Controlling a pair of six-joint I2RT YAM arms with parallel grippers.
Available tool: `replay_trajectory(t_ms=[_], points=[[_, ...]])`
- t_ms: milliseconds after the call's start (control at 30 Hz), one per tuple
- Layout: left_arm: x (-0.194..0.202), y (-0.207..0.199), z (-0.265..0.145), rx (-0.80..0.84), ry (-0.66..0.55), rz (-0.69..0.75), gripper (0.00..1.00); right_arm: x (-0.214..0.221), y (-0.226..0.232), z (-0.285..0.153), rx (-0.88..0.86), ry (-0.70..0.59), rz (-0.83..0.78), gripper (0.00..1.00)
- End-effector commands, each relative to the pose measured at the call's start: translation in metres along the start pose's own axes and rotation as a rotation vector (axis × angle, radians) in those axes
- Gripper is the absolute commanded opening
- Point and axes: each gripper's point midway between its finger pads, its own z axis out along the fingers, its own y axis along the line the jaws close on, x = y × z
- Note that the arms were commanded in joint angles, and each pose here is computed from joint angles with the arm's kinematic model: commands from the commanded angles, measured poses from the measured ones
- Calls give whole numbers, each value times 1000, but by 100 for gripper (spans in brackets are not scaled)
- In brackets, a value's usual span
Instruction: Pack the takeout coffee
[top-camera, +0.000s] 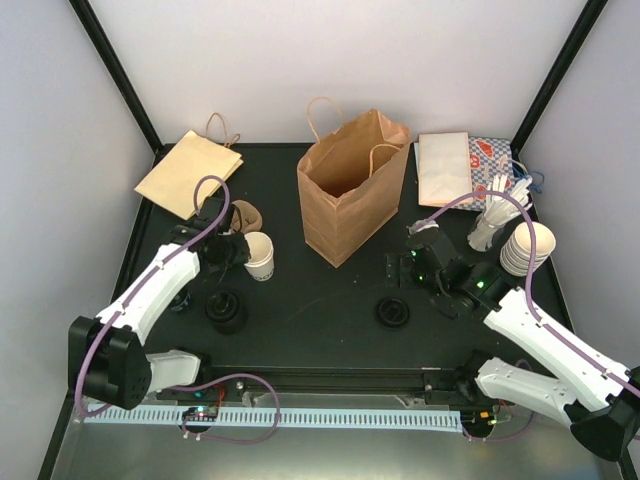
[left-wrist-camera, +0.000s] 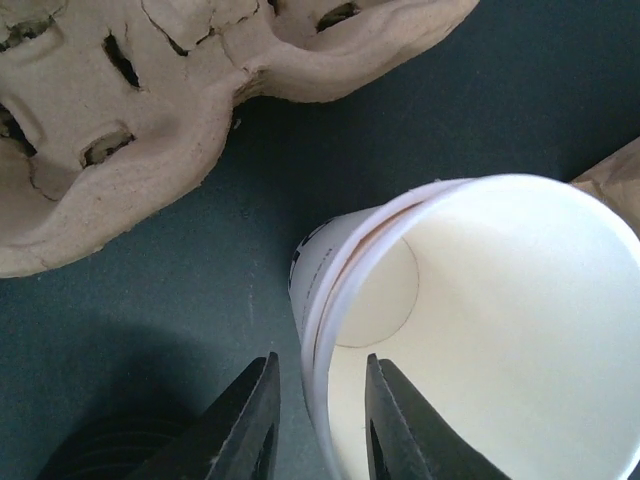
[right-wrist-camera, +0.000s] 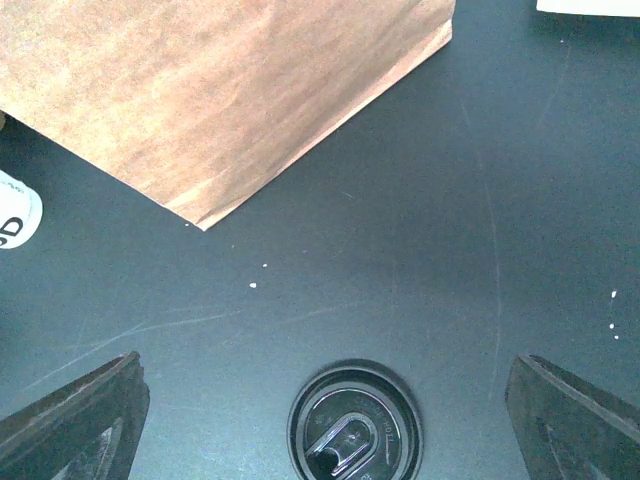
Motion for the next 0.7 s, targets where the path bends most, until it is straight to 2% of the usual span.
replay_trajectory(t_ms=[0, 100, 400, 533, 667], points=[[-19, -12, -7, 37, -44, -28, 22, -9, -3, -2, 13, -40, 25, 100], [-20, -13, -10, 39, -44, -30, 17, -8, -3, -2, 14, -39, 24, 100], [-25, -17, -22, 54, -63, -25, 18, -7, 1, 2, -1, -28, 18, 100], [-22, -17, -20, 54, -49, -22, 16, -7, 2, 3, 0, -25, 15, 100], [-22, -16, -21, 50, -48, -21, 5, -8, 2, 2, -2, -24, 14, 100]])
